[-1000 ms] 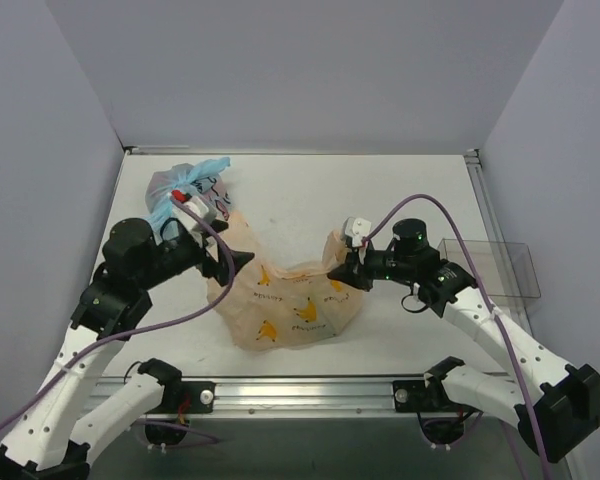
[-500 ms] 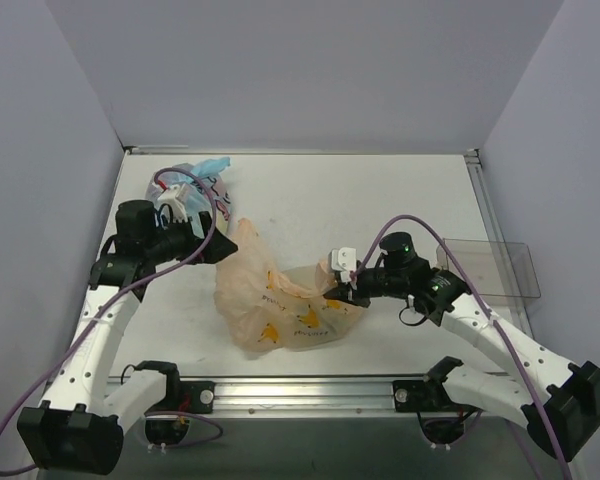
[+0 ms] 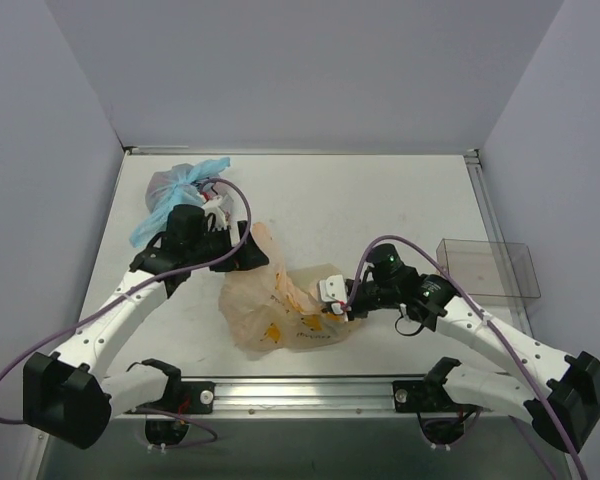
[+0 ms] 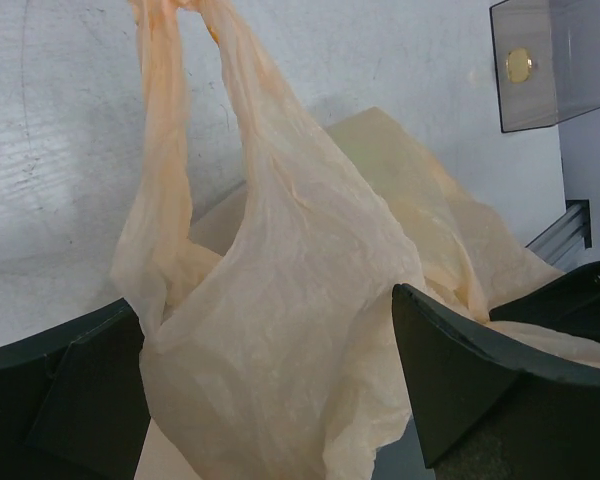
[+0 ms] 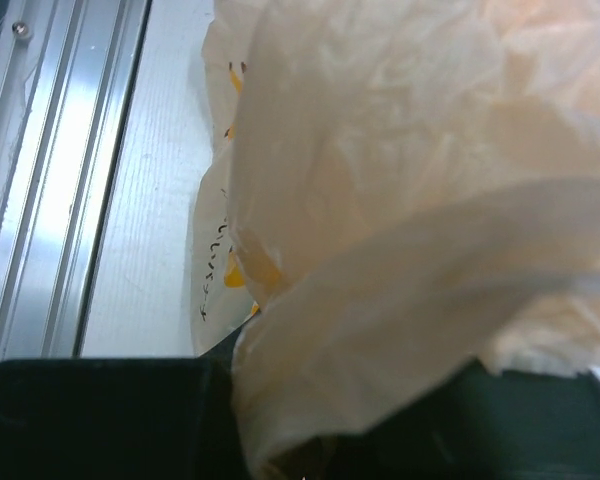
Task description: Place the fake fruits into the plastic bag and tie a complex knot
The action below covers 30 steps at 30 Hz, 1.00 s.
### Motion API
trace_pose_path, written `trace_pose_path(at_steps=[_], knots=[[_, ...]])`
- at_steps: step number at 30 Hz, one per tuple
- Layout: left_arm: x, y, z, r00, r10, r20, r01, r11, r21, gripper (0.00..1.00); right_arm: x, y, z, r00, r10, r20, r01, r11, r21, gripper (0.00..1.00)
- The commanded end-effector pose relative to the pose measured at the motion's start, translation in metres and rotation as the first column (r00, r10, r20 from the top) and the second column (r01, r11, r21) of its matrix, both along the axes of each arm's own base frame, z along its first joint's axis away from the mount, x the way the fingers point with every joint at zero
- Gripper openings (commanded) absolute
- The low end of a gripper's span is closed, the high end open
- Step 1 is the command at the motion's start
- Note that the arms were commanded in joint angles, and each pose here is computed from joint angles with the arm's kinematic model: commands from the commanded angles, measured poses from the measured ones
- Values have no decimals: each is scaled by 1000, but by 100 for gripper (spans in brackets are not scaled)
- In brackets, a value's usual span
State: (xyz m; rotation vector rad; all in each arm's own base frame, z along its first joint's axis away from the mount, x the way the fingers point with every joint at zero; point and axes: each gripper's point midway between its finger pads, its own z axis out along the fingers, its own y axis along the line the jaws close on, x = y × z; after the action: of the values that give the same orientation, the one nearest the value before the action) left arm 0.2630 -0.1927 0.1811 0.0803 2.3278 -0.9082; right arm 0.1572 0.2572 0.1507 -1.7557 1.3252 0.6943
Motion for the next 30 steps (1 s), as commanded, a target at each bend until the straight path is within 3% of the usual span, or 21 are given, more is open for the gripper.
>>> trace_pose_path(at_steps=[1,7,9,10,12,13,15,17,18,19,20,21,26,27,30], knots=[[23,-15,17,996,43,76,-41,999,-28,97,-10,1,-11,995,84,45,-82,995,-50,0],[12,-46,15,994,-67,81,78,986,-145,96,-17,7,-19,992,123,37,-121,990,-67,0],[5,-56,22,984,-131,118,153,967,-202,82,-18,8,-18,991,126,36,-124,991,-59,0],[2,-59,24,980,-150,131,177,958,-225,59,-19,8,-20,992,126,31,-124,990,-61,0],[9,-62,43,946,-175,272,241,943,-231,42,-22,4,-22,992,123,18,-122,990,-70,0],[2,-65,54,920,-226,321,309,920,-240,22,-23,2,-22,992,124,15,-122,989,-79,0],[-3,-69,79,846,-299,442,428,875,-228,8,-23,-7,-23,995,98,2,-97,990,-101,0],[-21,-71,93,739,-407,537,565,809,-164,0,-20,-12,-17,998,57,-32,-60,993,-97,0],[-29,-72,100,689,-441,575,613,778,-138,0,-18,-13,-13,998,37,-43,-40,995,-91,0],[-38,-72,104,598,-484,639,664,746,-56,0,-15,-15,-10,996,-17,-88,9,996,-90,0],[-49,-71,98,578,-523,627,690,723,-33,0,-15,-17,-8,992,-44,-120,32,995,-95,0],[-53,-69,93,512,-548,661,708,705,35,0,-11,-15,1,989,-69,-135,58,995,-80,0],[-89,-57,83,347,-606,716,755,633,169,0,-14,-14,15,923,-204,-326,189,979,-77,0],[-95,-56,86,294,-606,739,756,621,208,0,-14,-13,14,914,-214,-344,195,977,-89,0],[-110,-59,85,210,-623,754,783,569,252,0,-11,-10,15,894,-245,-376,219,969,-112,0]])
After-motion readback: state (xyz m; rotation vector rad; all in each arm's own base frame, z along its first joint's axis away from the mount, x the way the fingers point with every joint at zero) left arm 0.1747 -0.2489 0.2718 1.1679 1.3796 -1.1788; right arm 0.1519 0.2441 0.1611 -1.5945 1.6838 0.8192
